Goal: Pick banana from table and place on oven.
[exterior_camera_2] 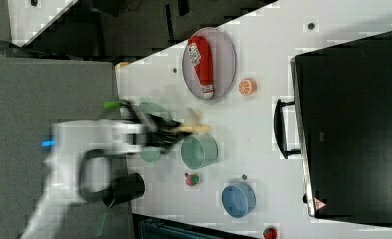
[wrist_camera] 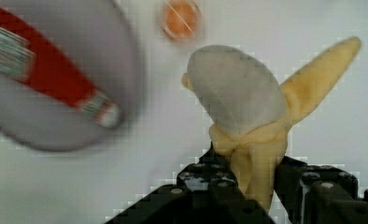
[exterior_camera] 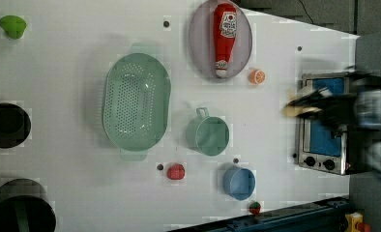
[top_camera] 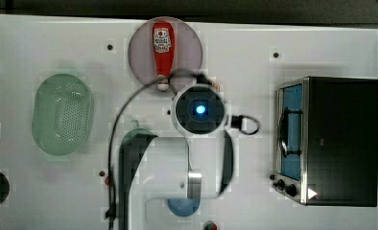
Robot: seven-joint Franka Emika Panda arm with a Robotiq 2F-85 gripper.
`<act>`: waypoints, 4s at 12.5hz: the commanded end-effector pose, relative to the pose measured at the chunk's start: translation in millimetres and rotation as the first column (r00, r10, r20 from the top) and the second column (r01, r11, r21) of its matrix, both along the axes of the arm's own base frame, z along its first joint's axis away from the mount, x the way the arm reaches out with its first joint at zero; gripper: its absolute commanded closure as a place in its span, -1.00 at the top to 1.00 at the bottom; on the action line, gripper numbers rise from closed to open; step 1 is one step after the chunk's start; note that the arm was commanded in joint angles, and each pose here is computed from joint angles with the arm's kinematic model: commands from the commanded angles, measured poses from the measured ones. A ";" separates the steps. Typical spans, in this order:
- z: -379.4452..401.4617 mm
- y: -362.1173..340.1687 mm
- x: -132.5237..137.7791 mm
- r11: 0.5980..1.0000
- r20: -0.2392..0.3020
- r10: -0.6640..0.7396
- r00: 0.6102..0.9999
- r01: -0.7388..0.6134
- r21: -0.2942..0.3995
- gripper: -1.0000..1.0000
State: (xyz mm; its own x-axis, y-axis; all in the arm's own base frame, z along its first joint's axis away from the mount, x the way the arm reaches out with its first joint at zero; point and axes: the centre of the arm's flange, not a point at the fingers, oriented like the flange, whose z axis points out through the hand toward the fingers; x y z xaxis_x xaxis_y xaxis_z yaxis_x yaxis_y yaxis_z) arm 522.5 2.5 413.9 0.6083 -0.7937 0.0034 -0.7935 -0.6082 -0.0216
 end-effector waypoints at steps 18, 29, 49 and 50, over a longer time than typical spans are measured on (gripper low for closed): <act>-5.3 -354.9 -34.0 0.962 -0.120 0.161 0.980 -0.183 -0.201 0.28; 113.5 -158.8 8.6 0.988 -0.004 0.099 0.995 -0.098 -0.116 1.00; 178.5 -36.4 -78.1 0.990 0.046 -0.132 0.990 0.134 -0.043 1.00; 178.5 -36.4 -78.1 0.990 0.046 -0.132 0.990 0.134 -0.043 1.00</act>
